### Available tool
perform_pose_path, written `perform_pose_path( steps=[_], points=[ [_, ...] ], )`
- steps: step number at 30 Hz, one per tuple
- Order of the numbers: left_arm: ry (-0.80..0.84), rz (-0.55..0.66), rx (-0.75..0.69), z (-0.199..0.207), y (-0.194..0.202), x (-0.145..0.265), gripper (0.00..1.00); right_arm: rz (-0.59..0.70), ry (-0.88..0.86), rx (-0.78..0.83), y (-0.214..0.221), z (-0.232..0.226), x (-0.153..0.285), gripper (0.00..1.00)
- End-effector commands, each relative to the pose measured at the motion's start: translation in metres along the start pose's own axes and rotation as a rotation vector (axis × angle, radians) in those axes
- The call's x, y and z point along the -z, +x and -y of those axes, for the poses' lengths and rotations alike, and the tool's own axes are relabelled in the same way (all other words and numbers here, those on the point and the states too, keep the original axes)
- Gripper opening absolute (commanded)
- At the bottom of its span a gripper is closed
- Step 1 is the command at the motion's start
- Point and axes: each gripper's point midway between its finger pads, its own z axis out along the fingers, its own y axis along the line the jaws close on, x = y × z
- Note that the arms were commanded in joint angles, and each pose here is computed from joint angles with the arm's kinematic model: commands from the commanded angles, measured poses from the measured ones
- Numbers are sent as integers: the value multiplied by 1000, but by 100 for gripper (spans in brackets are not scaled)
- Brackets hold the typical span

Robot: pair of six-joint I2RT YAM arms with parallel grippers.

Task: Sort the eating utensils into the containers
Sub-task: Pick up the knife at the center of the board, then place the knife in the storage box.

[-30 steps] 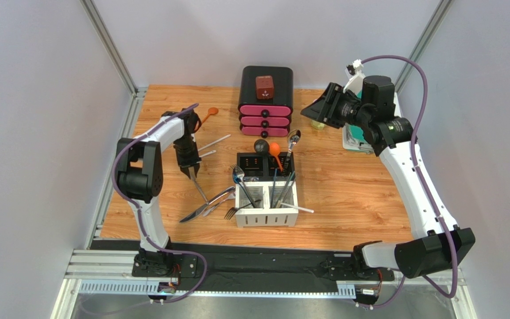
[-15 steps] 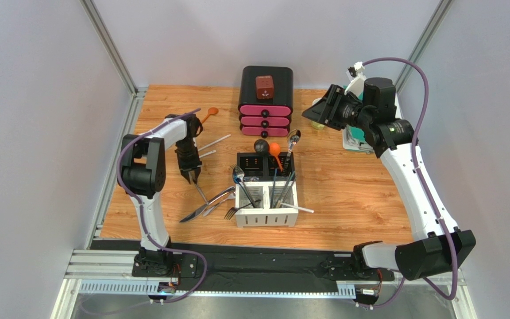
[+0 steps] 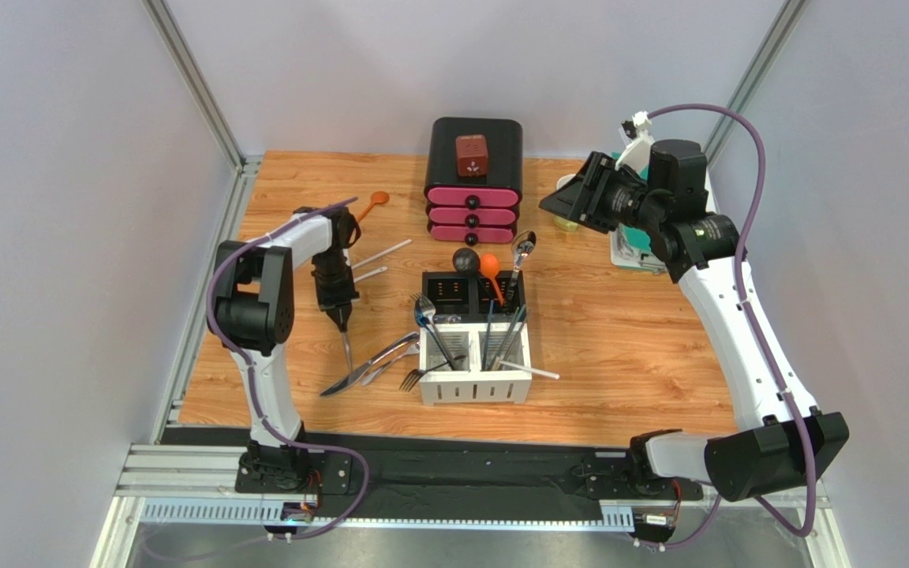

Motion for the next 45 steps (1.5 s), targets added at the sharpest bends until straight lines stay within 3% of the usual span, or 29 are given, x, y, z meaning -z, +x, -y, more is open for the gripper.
perform_pose_path(
  steps=[1, 10, 16, 23, 28, 33, 39, 45],
  points=[
    [10, 11, -22, -4, 8, 4, 0, 50, -49, 22, -13, -14, 8, 51],
    [36, 108, -3, -14, 23, 43, 0, 47, -57, 19, -13, -16, 6, 52],
    [87, 283, 9, -18, 19, 95, 0, 36, -48, 2, -10, -11, 2, 51],
    [277, 674, 44, -6, -1, 212, 0, 16, -50, -30, -7, -9, -3, 51],
    [454, 973, -39, 41, -1, 295, 0, -3, -52, -62, -3, -6, -9, 51],
    [612, 1158, 5, 79, -17, 338, 0, -18, -53, -86, 3, -4, -10, 51],
    [595, 1244, -102, 152, -28, 336, 0, -60, -28, -122, 17, 7, -13, 50],
    [529, 1191, -154, 199, -29, 293, 0, -47, -8, -100, 15, 9, -8, 49]
  ],
)
